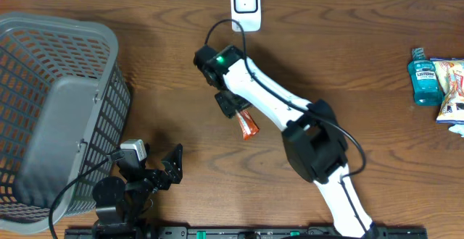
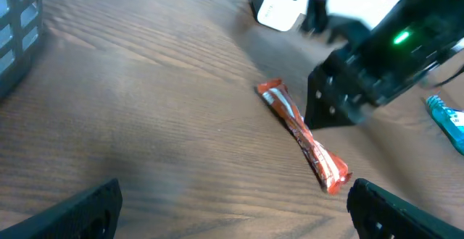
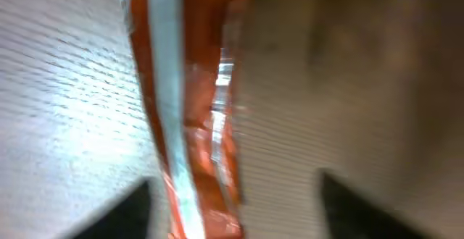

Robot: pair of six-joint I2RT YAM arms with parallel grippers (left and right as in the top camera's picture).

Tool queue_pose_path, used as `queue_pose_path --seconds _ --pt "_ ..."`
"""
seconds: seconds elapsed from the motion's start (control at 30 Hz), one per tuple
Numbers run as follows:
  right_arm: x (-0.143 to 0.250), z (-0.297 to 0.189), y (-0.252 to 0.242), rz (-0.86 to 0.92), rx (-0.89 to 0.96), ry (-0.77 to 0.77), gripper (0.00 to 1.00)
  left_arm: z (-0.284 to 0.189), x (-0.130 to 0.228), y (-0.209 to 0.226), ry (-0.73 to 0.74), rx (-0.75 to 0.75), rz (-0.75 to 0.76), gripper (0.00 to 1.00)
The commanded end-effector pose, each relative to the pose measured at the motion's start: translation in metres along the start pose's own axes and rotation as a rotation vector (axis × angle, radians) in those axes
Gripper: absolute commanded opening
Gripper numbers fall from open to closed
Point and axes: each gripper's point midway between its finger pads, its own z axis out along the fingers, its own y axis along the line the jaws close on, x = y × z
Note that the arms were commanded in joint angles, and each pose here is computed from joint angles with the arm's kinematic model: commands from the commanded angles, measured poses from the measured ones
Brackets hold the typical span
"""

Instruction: Scan the item barcode

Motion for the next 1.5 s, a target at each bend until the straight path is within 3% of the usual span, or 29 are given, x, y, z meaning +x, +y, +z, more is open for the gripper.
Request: queue_pose_path --seconds 0.0,0.03,0.07,0.27,0.43,0.67,0.9,1.33,1.43,1.47 --pt "-0.01 -0.039 -0.016 -0.016 0.039 -0.115 0.98 0.002 0.01 0.003 0.031 -0.003 -0.006 0.99" --pt "-0.011 -0.042 -0.015 -0.016 0.036 -0.128 0.83 0.002 0.01 0.003 0.031 -0.003 -0.006 0.99" --pt "-0.013 -0.043 -0.013 -0.015 0.032 -0.138 0.76 0.002 0.01 0.003 0.031 -0.003 -0.006 0.99" --pt "-0.011 -0.042 0.017 -0.015 -0.132 -0.114 0.65 0.002 0.01 0.003 0.031 -0.003 -0.006 0.99" --pt "-0.01 -0.039 0.018 0.012 -0.269 -0.075 0.72 0.002 0.01 0.003 0.031 -0.003 -0.006 0.99" --pt "-0.014 -0.024 0.014 -0.057 -0.546 -0.07 0.72 0.002 0.01 0.003 0.031 -0.003 -0.006 0.99" --pt "-0.007 0.02 0.003 -0.012 -0.542 -0.057 0.69 0.002 0.01 0.003 0.031 -0.003 -0.006 0.99" --pt "-0.013 0.058 0.015 -0.021 -0.539 -0.07 0.6 0.002 0.01 0.003 0.031 -0.003 -0.006 0.99" --pt "0.001 0.081 0.025 -0.034 -0.528 0.006 0.54 0.002 0.01 0.003 0.031 -0.003 -0.006 0.99" --pt "0.007 0.091 0.026 -0.036 -0.503 0.04 0.48 0.002 0.01 0.003 0.031 -0.003 -0.006 0.99"
